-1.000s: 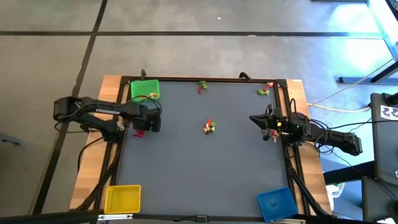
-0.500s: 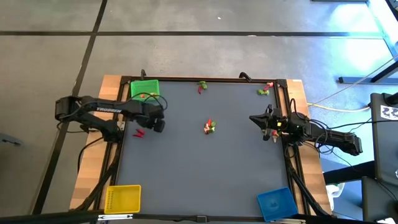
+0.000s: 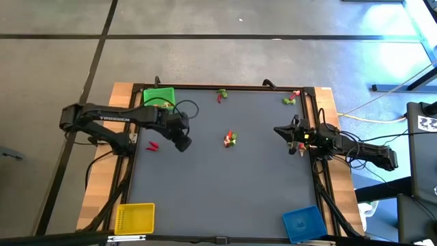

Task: Sort produce into baskets
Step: Put the green chili pepper into the yellow bin

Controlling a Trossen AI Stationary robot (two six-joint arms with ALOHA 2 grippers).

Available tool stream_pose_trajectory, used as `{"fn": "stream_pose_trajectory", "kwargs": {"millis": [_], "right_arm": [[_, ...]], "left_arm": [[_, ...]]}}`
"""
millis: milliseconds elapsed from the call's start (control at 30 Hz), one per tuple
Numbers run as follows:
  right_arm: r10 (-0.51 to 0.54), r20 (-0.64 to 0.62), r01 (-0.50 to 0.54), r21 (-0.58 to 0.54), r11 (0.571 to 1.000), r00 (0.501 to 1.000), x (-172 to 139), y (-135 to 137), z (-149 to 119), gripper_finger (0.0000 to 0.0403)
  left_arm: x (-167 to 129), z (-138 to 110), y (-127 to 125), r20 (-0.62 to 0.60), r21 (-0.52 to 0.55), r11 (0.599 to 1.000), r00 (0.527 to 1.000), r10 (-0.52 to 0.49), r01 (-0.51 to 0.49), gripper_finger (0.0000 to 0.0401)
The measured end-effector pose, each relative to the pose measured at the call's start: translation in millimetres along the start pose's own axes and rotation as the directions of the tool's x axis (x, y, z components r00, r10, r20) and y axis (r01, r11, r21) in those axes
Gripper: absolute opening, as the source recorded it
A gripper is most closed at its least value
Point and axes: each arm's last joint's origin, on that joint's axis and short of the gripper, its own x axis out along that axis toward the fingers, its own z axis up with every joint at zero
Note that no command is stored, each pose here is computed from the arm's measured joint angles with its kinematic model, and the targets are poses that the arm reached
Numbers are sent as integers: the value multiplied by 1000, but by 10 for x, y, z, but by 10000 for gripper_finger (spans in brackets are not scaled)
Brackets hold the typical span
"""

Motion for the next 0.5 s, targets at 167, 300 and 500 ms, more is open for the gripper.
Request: {"fn": "stream_pose_trajectory", "kwargs": {"millis": [167,300,500], "right_arm": [[0,0,0,0,1000,1000,0,0,0,17],[0,0,0,0,1000,1000,0,0,0,17],[0,0,0,0,1000,1000,0,0,0,17]], "left_arm": [[-123,-90,-230,10,109,992,998,-64,62,31],[-148,-229,-363,-28,165,980,994,-106,109,31],[-186,-448,-532,-94,171,970,983,-160,174,31]]}}
